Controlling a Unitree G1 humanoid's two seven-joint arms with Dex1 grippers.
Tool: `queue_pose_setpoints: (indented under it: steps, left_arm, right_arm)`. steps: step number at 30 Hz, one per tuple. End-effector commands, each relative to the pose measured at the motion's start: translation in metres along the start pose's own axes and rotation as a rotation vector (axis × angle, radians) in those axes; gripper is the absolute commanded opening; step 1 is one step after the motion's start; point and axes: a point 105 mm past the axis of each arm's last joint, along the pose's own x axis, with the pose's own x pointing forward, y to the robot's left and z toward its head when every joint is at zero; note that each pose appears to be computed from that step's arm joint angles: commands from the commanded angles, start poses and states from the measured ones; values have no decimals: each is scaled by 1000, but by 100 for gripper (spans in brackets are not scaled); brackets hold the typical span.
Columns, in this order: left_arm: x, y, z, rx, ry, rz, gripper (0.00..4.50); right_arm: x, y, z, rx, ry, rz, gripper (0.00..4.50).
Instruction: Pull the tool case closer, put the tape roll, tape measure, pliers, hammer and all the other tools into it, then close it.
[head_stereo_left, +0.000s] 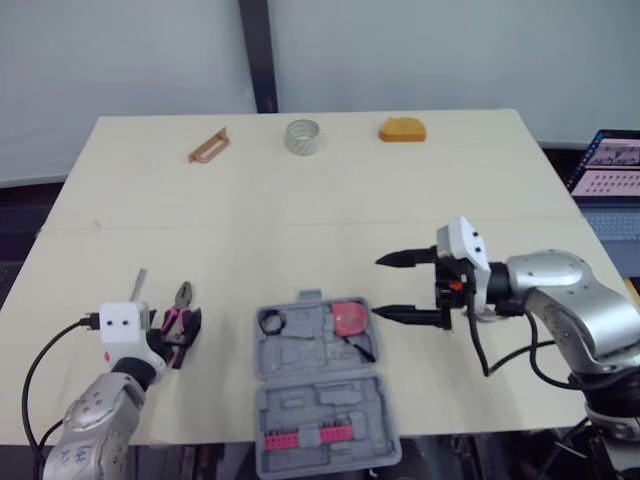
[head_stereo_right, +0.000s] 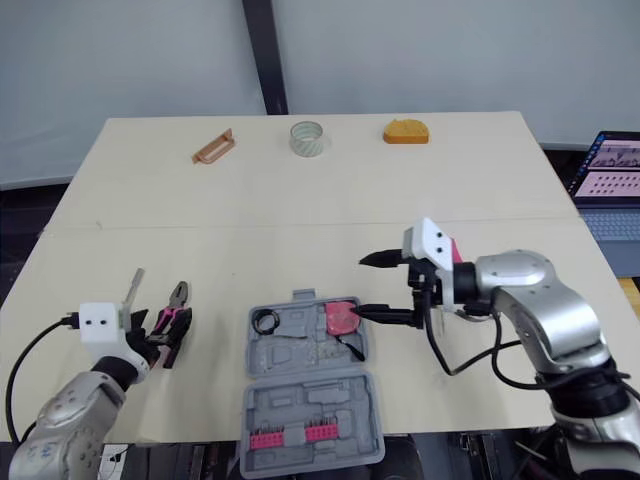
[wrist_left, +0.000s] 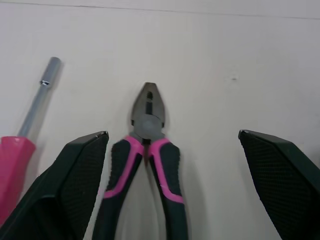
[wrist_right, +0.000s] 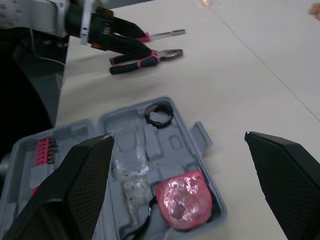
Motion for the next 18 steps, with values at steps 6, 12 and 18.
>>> queue_pose_setpoints:
  steps: [6, 12, 18]
  left_arm:
    - [7, 9, -8, 110, 89, 60, 450]
    - [13, 6, -22, 110, 153, 48, 450]
    - [15, 2, -39, 112, 241, 20, 450]
  right_arm:
    - [9, -4, 26, -95, -39, 72, 443]
    - [10, -4, 33, -112, -45, 75, 443]
    - [9, -4, 36, -116, -40, 71, 443]
